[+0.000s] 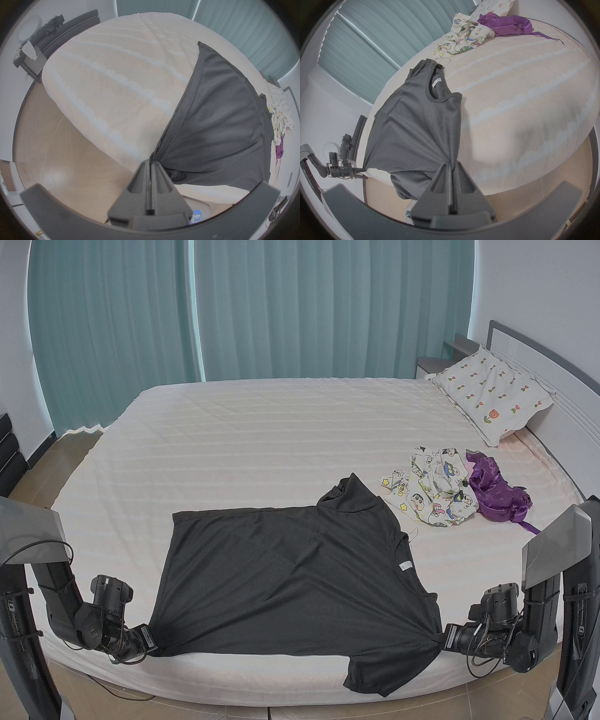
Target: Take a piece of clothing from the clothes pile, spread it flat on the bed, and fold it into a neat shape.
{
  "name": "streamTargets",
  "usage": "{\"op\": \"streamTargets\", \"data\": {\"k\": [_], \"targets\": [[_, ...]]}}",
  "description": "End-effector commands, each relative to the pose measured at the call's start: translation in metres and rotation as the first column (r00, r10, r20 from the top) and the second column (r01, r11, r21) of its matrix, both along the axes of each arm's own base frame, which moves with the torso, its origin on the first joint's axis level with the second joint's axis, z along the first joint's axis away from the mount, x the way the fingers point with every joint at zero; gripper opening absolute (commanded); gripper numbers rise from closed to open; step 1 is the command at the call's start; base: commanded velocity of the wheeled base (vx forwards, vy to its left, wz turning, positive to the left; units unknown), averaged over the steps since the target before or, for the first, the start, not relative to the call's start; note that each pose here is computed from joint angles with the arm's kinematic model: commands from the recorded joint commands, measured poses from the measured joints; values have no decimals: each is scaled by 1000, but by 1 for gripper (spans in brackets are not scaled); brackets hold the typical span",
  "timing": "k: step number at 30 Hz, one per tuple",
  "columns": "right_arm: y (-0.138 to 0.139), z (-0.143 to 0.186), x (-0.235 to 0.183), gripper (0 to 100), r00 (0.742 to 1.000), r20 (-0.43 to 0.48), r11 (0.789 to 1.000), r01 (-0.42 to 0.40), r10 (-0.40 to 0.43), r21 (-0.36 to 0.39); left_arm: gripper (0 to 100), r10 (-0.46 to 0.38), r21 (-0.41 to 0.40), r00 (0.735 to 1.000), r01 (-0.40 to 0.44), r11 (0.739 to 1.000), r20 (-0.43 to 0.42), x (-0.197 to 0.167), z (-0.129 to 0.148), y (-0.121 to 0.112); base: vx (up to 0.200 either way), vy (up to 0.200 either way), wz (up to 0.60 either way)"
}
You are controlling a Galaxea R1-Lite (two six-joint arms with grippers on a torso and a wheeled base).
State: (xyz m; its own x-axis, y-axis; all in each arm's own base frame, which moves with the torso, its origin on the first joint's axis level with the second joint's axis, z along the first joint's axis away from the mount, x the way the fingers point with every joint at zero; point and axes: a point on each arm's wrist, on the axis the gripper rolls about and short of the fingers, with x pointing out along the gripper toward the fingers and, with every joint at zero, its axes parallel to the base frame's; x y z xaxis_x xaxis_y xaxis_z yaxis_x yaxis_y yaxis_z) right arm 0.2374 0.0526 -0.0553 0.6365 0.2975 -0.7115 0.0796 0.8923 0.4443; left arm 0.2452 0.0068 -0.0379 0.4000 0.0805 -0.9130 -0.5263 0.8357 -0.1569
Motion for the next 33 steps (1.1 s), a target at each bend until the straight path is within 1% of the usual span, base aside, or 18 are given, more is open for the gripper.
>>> {"op": "streamTargets", "data": {"k": [1,2,8,9,10,11,12,16,18,21,23,26,27,30,33], "targets": [[0,0,-1,0,1000,-4,1000,-5,5,-5,0,3,6,1000,-3,1000,1,0,1,0,0,0,0],[0,-1,-2,0,1000,-5,1000,-8,8,-9,100,3,7,1000,-3,1000,1,0,1,0,0,0,0],[-1,-5,-4,0,1000,-24,1000,-20,19,-22,100,2,8,1000,-2,1000,-1,0,1,0,0,0,0],[-1,-5,-4,100,1000,-24,1000,-20,19,-22,100,2,8,1000,-2,1000,-1,0,1,0,0,0,0],[-1,-5,-4,100,1000,-24,1000,-20,19,-22,100,2,8,1000,-2,1000,-1,0,1,0,0,0,0],[0,-2,1,100,1000,16,1000,-19,19,-18,100,6,6,1000,-6,1000,26,3,6,1,0,0,0],[0,0,2,100,999,35,1000,-17,18,-13,100,8,4,999,-8,1000,44,4,10,1,0,0,0],[0,-1,2,100,999,47,1000,-14,15,-9,100,14,-9,994,-13,1000,111,8,25,3,0,0,0],[-6,2,7,100,997,72,1000,13,-13,-3,100,17,-24,990,-13,1000,143,11,32,4,0,0,0],[-12,6,10,100,994,98,999,39,-39,6,100,17,-38,988,-12,999,153,11,34,5,0,0,0],[-18,11,17,100,987,143,997,64,-71,51,100,6,-84,986,9,996,169,11,38,7,0,0,0],[-18,14,21,100,984,141,990,96,-110,106,100,1,-127,981,25,992,196,14,42,9,0,0,0],[-18,14,21,100,983,140,989,100,-115,111,100,10,-135,979,18,991,205,16,43,10,0,0,0],[-18,16,21,100,983,144,988,101,-117,117,100,56,-163,974,-20,986,222,21,47,11,200,0,0],[-17,16,21,100,983,145,988,99,-116,119,100,64,-168,973,-27,985,222,22,47,11,200,0,0]]}}
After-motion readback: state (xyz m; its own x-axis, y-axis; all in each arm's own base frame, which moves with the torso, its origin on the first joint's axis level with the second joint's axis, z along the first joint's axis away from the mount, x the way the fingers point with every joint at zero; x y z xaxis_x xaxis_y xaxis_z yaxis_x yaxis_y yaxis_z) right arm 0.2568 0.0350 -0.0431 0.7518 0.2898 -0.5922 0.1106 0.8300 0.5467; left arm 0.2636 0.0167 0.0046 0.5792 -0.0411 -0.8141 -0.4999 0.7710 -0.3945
